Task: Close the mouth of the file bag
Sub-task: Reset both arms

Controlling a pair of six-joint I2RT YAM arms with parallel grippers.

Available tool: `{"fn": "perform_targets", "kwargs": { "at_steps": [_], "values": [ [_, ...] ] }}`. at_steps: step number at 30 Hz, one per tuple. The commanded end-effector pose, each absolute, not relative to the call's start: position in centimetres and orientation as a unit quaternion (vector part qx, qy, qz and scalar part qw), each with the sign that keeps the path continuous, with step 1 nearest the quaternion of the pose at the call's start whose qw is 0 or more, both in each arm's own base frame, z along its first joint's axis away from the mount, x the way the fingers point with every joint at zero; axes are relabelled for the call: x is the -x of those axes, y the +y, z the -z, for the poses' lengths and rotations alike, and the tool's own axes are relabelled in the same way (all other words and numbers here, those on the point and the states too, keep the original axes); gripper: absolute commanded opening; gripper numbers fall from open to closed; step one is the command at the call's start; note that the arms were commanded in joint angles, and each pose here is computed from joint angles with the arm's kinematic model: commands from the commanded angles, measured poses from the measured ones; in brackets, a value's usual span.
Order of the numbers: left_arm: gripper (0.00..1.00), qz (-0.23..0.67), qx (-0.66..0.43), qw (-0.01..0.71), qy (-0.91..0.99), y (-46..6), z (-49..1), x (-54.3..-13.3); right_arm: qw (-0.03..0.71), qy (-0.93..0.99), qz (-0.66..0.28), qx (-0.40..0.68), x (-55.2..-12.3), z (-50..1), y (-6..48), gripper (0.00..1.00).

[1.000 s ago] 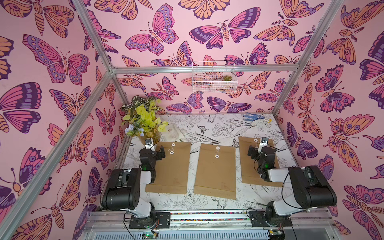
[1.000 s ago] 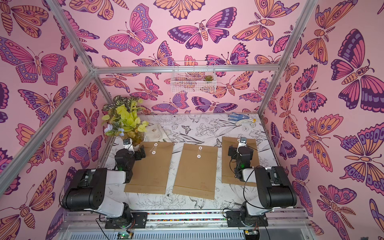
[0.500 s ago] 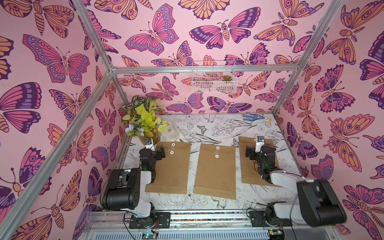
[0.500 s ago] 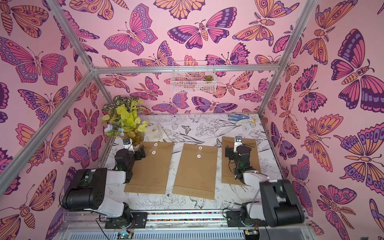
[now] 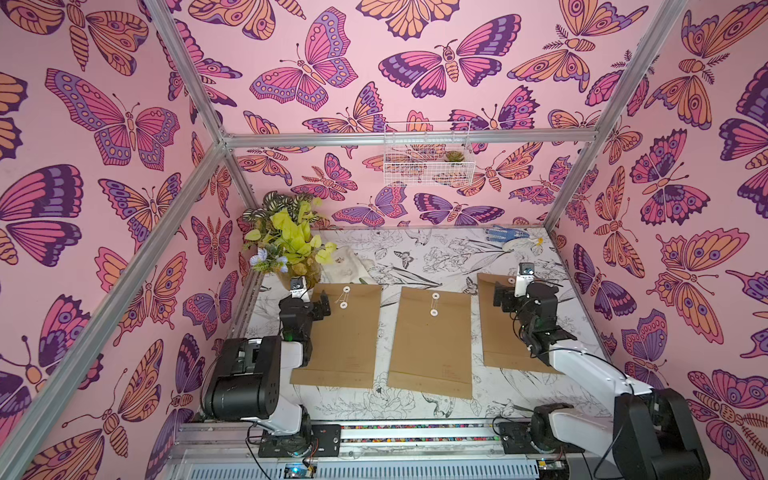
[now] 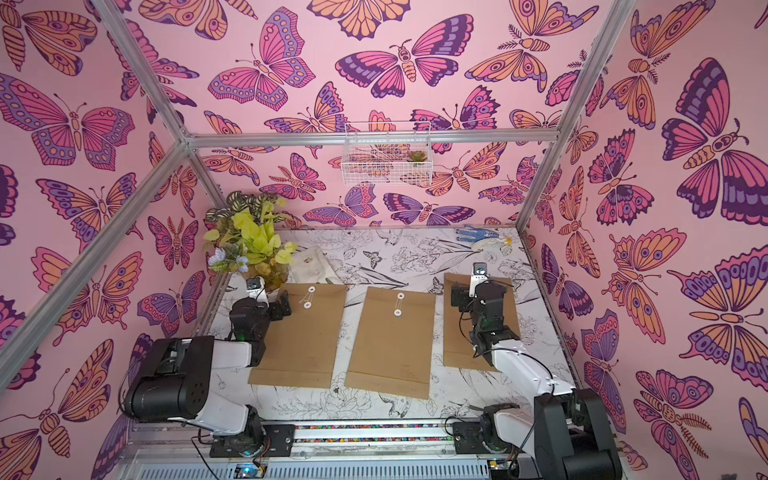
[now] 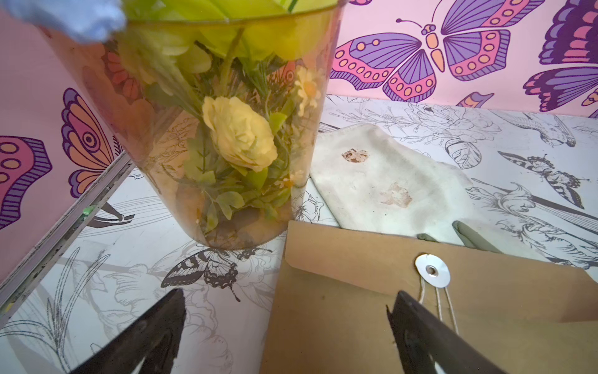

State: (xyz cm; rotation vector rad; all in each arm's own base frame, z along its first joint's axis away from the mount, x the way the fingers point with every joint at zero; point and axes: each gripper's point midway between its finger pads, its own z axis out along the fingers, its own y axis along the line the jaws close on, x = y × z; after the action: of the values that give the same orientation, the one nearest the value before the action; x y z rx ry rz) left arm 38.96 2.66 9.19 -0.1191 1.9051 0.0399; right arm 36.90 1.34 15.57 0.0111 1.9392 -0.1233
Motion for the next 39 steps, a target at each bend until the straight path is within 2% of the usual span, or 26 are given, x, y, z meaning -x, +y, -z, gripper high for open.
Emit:
{"fn": "perform_targets", "kwargs": {
  "at_steps": [1, 15, 17, 21, 39],
  "values": [
    [1.00, -0.018, 0.054, 0.580, 0.813, 2.7, -9.1, -38.8, 0.574, 0.816, 0.056, -0.037, -36.9, -15.1, -0.1, 0.99],
    [1.00, -0.021, 0.055, 0.579, 0.813, 2.7, -9.1, -38.8, 0.602, 0.795, 0.042, -0.059, -38.0, -10.1, -1.5, 0.99],
    [1.00, -0.027, 0.053, 0.577, 0.815, 2.6, -9.0, -38.9, 0.612, 0.787, 0.047, -0.070, -38.2, -10.3, -1.9, 0.99],
    [1.00, -0.045, 0.040, 0.572, 0.818, 2.0, -9.0, -39.1, 0.572, 0.809, 0.074, -0.117, -38.4, -9.7, -3.9, 0.99],
    [1.00, -0.045, 0.039, 0.572, 0.818, 1.9, -8.9, -39.1, 0.571, 0.810, 0.071, -0.109, -38.6, -9.8, -3.6, 0.99]
  ]
}}
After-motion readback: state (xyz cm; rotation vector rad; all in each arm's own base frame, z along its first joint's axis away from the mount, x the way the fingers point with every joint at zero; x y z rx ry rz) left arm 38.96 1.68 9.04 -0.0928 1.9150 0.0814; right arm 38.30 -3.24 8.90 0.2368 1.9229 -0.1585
